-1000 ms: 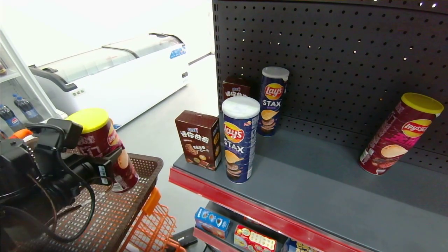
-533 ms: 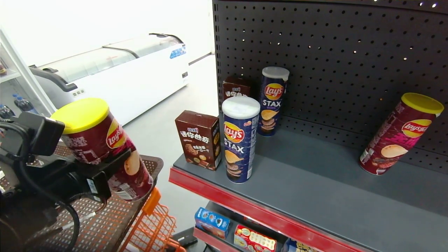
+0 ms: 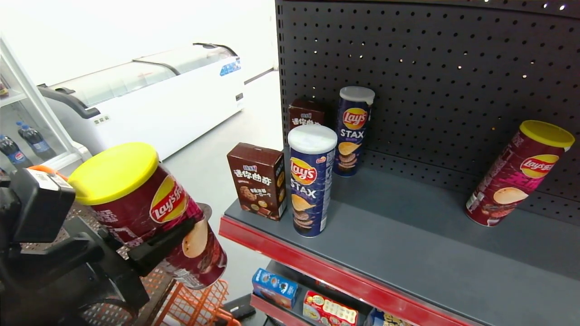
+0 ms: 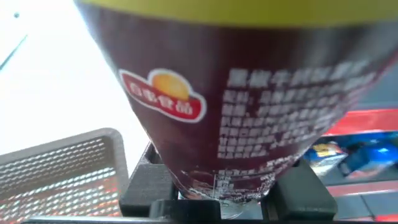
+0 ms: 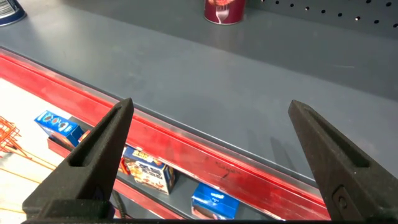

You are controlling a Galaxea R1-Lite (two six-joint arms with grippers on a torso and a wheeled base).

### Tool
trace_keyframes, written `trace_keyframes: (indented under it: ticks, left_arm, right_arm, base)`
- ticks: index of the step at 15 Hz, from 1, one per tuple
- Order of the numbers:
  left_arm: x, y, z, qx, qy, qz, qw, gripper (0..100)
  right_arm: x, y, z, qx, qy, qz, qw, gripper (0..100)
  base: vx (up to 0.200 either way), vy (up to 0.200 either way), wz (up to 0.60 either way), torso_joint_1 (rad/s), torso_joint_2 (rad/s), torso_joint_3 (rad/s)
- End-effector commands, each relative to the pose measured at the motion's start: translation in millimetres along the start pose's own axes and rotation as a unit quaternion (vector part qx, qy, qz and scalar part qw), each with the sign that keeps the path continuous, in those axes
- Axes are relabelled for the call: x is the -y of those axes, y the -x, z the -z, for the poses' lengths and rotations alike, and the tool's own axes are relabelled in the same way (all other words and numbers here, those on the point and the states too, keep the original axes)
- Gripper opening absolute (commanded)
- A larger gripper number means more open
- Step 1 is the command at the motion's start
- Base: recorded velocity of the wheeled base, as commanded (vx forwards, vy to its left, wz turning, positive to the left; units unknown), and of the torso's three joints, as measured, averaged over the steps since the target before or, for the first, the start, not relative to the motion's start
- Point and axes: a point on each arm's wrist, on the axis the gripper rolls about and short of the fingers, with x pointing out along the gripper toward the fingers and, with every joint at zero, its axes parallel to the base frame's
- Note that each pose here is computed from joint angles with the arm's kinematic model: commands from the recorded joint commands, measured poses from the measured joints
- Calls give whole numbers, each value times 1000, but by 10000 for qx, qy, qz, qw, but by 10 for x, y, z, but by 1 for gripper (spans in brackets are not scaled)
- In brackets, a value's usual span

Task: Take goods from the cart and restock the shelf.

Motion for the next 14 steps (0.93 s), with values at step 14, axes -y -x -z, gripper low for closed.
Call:
trace_keyframes:
  ticks: [14]
  left_arm:
    - [227, -184, 76, -222, -106, 2152, 9763, 0]
  right_arm:
    - [0, -1, -1, -4, 11, -9, 10000, 100]
  base:
    - [0, 0, -86, 0, 0, 1]
